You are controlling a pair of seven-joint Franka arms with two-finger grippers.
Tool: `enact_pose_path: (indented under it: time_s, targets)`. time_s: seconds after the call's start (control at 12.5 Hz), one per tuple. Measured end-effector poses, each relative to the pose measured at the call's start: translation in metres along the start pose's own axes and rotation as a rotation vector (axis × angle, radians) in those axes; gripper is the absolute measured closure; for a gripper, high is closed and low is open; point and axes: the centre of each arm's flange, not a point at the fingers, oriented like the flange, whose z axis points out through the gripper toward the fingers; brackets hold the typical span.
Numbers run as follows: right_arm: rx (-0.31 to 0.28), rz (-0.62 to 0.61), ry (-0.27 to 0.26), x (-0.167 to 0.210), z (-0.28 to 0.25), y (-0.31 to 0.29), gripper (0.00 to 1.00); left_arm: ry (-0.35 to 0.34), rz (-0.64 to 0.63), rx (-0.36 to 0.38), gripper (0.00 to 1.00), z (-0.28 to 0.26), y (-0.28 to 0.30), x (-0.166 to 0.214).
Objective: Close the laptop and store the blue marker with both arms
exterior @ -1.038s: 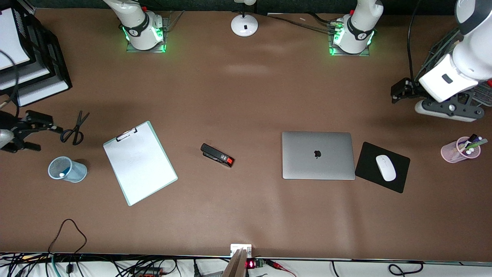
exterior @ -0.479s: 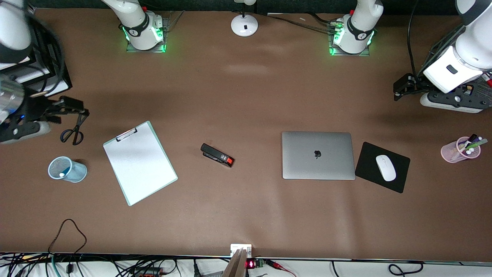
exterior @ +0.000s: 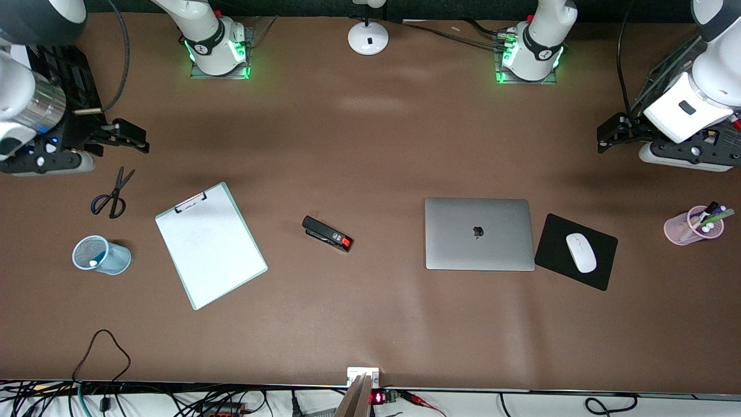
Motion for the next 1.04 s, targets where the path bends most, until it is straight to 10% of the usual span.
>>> enact_pose_path:
  time_s: [1.04]
  targets:
    - [0.005, 0.091, 0.15, -0.016, -0.052, 0.049, 0.0, 0.006, 0.018, 0.001, 0.0, -0.003, 0.01, 0.001]
